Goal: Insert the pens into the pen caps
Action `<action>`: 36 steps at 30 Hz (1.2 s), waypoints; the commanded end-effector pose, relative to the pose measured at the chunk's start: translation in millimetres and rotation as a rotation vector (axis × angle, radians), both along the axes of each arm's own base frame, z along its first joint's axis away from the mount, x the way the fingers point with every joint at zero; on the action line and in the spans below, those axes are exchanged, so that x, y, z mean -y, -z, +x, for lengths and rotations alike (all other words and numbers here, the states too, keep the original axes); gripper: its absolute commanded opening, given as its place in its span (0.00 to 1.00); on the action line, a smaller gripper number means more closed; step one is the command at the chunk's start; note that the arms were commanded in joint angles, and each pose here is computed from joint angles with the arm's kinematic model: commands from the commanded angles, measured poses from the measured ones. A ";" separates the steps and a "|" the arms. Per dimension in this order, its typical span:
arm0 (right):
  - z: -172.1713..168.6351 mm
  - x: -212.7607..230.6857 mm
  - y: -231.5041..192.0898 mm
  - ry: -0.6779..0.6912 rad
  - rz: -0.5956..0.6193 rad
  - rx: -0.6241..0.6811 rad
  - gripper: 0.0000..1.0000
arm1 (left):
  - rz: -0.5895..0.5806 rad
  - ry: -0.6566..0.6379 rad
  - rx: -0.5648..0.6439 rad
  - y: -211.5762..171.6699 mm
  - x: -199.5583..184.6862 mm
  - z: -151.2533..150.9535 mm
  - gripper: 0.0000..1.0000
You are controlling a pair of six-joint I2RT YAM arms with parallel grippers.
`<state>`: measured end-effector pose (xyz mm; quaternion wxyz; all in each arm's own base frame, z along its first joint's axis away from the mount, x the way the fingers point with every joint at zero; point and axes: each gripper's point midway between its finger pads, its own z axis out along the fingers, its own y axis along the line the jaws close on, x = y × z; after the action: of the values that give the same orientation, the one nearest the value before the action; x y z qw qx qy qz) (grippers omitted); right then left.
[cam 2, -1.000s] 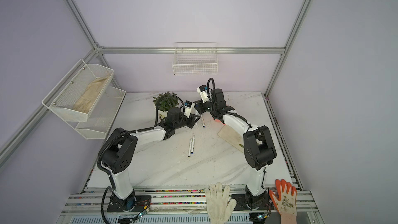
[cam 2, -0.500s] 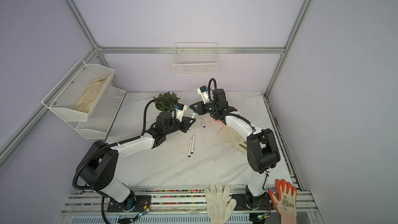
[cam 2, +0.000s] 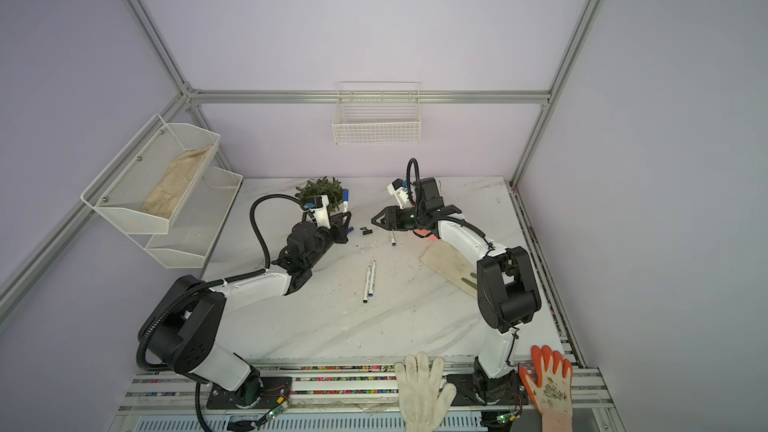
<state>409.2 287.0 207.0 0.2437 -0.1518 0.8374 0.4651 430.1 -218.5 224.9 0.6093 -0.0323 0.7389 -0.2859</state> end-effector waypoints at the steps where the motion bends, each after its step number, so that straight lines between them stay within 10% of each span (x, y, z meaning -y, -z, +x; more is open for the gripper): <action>1: 13.0 3.4 -31.7 0.034 0.043 0.049 0.55 | -0.050 -0.070 -0.008 15.1 -5.0 -0.8 0.00; 14: 40.6 60.0 0.9 0.315 -0.107 0.008 0.54 | -0.009 0.019 -0.126 62.0 62.3 24.5 0.00; 36: 32.8 67.5 22.9 0.328 -0.153 -0.009 0.51 | -0.028 0.040 -0.279 118.2 124.9 78.1 0.00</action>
<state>444.7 221.9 173.8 0.2874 -0.0239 0.8886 0.3567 493.7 -330.4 80.9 0.4819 -0.0546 0.8294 -0.2773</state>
